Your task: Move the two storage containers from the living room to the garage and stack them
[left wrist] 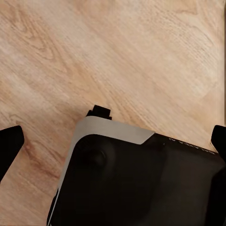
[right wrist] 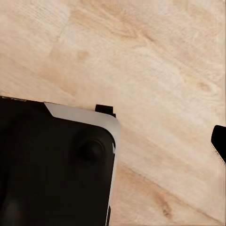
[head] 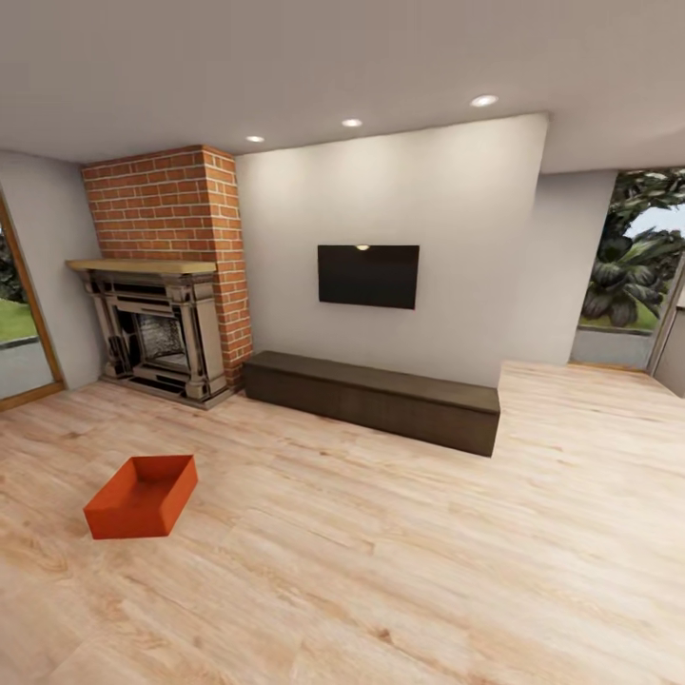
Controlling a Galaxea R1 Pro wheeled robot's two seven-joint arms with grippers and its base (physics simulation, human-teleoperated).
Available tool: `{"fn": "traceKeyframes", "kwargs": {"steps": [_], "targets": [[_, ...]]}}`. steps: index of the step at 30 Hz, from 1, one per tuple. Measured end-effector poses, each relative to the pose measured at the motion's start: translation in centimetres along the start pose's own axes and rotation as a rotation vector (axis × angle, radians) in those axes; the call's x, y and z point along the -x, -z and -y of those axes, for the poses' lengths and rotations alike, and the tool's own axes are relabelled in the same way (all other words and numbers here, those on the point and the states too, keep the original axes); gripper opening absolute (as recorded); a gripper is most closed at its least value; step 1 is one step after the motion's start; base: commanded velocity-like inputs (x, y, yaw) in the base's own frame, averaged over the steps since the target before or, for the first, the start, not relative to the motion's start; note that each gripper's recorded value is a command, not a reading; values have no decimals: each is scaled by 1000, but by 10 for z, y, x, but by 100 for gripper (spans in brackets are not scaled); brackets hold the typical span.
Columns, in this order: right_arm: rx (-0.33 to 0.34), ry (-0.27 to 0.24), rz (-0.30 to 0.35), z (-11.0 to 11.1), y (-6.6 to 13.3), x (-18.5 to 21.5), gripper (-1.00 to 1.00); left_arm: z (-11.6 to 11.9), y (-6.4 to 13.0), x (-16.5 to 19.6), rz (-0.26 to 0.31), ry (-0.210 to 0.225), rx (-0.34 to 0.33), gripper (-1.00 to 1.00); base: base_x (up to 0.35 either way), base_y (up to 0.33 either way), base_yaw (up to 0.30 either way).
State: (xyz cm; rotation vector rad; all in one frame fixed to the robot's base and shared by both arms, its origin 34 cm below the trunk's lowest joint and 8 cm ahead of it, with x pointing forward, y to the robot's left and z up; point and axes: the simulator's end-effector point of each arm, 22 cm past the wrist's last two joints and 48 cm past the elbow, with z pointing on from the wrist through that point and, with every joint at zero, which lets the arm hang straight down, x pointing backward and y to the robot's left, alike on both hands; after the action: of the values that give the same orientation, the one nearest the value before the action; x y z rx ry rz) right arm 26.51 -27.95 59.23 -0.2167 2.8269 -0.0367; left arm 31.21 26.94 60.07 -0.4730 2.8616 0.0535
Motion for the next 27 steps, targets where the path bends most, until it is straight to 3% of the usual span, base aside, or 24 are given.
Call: {"fn": "traceKeyframes", "kwargs": {"steps": [27], "targets": [[0, -2, 0, 0, 0, 0, 100, 0, 0, 0, 1, 0, 0, 100, 323, 0, 0]]}}
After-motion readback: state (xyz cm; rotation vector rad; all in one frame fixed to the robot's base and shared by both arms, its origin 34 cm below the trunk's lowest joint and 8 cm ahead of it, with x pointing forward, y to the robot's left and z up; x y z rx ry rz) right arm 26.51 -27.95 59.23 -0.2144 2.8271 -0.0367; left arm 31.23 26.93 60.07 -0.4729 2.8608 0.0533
